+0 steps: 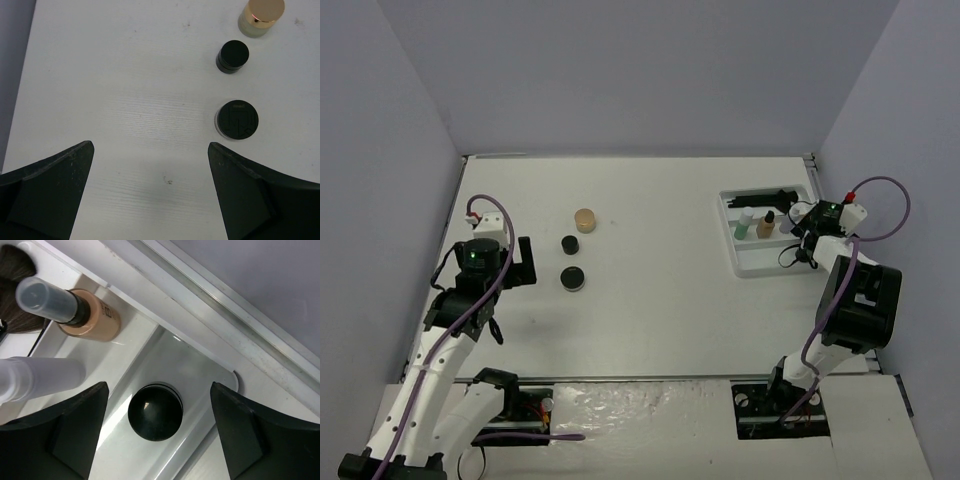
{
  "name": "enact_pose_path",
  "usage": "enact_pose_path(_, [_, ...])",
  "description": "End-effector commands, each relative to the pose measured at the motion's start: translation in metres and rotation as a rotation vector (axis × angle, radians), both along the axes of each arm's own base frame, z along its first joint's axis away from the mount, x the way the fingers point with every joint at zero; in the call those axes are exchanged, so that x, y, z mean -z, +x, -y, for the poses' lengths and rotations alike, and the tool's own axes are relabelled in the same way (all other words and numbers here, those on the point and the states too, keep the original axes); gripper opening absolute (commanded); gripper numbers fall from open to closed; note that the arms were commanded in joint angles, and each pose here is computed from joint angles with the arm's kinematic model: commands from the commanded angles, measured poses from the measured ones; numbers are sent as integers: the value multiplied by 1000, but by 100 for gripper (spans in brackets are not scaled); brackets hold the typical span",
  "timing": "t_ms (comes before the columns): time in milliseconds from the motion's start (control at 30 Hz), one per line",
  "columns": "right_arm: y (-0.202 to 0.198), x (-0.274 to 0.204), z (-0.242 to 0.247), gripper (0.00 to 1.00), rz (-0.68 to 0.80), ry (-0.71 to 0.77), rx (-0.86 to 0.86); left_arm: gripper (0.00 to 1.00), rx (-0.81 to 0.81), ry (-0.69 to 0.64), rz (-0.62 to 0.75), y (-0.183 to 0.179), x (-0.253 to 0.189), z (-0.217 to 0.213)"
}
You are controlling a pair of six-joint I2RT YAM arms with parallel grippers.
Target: Organize the makeup
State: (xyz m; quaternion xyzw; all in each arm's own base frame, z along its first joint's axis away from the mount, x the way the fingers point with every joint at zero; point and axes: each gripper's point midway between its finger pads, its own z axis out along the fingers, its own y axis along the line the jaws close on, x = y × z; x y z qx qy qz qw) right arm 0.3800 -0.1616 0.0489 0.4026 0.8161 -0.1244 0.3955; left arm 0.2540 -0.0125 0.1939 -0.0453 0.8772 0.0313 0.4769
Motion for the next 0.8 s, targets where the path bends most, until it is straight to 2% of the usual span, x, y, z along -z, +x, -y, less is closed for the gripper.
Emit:
enact_pose_path(0, [19,-69,0,83,170,-10,7,97,153,-95,27,19,-13,36])
enact_pose_path(167, [18,-123,-21,91,291,26,-28,97,259,-162,-171,14,15,69])
enact_pose_path(333, [8,-181,-54,99,430,10,-117,97,295,-196,-268,15,37,99])
enact_pose_path(533, [-4,-215,-110,100,513,-4,-279,97,269,-220,-338,39,60,125])
enact_pose_path(767, [-16,-238,-149,100,548,-54,-452,97,195,-151,-457,69,102,130])
